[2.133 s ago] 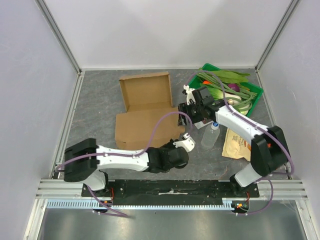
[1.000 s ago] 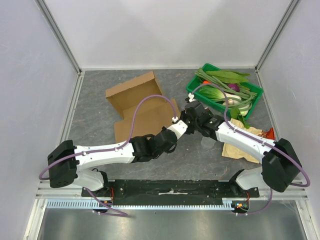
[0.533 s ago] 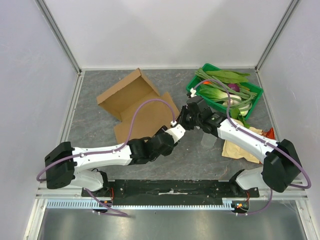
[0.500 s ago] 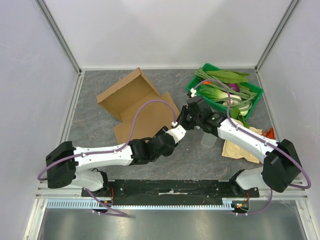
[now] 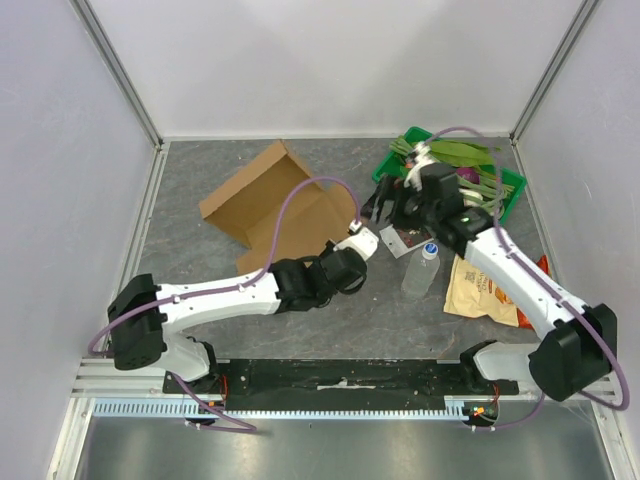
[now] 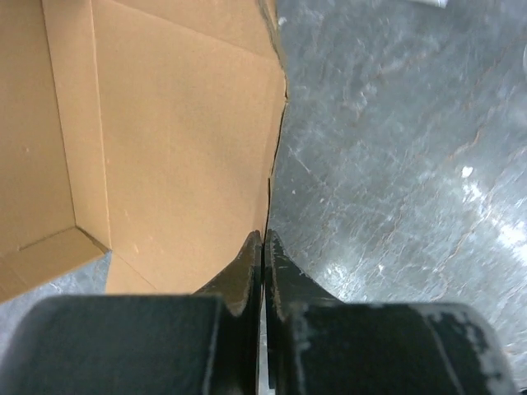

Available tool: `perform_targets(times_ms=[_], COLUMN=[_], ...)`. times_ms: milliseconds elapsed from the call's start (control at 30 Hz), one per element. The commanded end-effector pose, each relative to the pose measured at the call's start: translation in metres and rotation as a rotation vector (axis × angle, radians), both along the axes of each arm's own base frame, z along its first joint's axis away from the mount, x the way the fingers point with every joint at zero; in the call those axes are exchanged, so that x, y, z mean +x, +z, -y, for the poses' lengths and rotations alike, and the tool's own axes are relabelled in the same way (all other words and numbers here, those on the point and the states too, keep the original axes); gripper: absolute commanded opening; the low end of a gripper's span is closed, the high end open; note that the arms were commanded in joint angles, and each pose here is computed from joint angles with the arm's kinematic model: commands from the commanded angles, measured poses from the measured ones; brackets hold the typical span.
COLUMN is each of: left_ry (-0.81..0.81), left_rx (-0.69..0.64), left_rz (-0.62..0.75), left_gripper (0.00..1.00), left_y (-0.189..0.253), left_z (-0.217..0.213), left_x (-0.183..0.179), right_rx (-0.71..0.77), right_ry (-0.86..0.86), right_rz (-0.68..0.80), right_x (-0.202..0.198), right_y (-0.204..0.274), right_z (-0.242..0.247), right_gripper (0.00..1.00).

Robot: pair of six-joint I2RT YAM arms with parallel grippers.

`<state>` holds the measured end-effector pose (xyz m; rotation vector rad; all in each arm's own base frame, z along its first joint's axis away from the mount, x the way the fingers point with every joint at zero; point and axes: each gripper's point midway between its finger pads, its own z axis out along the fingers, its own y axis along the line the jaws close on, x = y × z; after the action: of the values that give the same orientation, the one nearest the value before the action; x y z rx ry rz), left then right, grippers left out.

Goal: Fold the paper box

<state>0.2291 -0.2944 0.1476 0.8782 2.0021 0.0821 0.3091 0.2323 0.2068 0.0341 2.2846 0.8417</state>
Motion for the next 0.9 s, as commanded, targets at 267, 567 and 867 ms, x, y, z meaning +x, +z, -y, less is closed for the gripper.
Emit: perform_targets(times_ms=[267, 567, 867], left_ry=[0.458, 0.827, 1.049], left_rx=[-0.825, -1.501, -1.842], left_rz=[-0.214, -0.495, -0.604], left_gripper=[0.02, 0.02, 0.02], left_y=[0.164, 0.188, 0.162], left_z=[-0.038, -0.091, -0.116], left_x=[0.055, 0.106, 0.124], right_rx=[-0.080, -0.210, -0.230], right_ry=[0.176, 0.373, 0.456], right_rz=[0.379, 0.556, 0.625], right_x=[0.022, -0.028, -0.054], right_y=[0.096, 0.076, 0.043], right_z=[0.023, -0.029, -0.040], right_gripper=[0.98, 0.98, 0.98])
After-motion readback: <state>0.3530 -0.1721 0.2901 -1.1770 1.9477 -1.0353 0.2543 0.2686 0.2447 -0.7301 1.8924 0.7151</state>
